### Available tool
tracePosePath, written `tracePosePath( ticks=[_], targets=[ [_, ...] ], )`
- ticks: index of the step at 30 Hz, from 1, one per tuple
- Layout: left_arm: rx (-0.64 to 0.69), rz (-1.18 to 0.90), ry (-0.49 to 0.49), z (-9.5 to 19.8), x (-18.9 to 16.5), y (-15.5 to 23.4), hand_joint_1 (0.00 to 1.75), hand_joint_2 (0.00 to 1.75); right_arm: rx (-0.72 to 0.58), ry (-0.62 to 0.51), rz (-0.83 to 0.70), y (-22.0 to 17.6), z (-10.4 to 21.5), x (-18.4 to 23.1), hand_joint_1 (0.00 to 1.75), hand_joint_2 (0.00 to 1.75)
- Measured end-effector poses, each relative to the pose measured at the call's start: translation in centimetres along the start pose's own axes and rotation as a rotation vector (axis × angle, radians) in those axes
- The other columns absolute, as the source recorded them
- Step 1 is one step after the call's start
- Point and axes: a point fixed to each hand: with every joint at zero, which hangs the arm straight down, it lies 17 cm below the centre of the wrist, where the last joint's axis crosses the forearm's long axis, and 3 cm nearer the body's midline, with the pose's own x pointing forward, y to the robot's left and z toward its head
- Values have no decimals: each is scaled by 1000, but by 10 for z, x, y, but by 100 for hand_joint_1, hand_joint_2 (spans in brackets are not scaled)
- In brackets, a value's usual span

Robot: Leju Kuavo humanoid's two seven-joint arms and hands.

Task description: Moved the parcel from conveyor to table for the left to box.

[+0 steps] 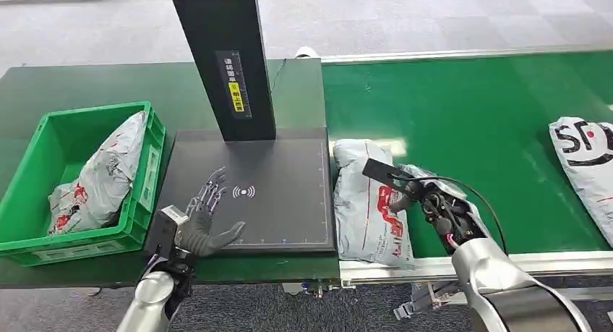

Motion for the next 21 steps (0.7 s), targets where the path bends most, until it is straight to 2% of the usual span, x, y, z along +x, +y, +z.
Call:
tracePosePath(
  ticks=[8, 14, 15, 16, 17, 19, 21],
  targets=[
    [1, 6, -3, -2, 1, 1, 0, 175, 138, -128, 5, 33, 6, 31, 0, 175],
    [3, 9, 1, -1, -1, 0, 0, 175, 224, -158, -15, 48, 12, 43, 2, 175],
    [3, 9, 2, -1, -1, 1, 0, 175, 234, -159, -19, 49, 13, 44, 19, 175],
    [4, 9, 3, 0, -2, 1, 0, 175, 239, -161, -23, 50, 14, 45, 77, 175],
    [5, 9, 4, 0, -2, 1, 0, 175, 243, -162, -24, 51, 14, 46, 113, 175],
    [6, 9, 5, 0, -2, 1, 0, 175, 247, -163, -25, 53, 14, 47, 159, 175],
    [11, 7, 8, 1, -3, 2, 0, 175, 248, -169, -27, 53, 14, 48, 175, 175]
  ],
)
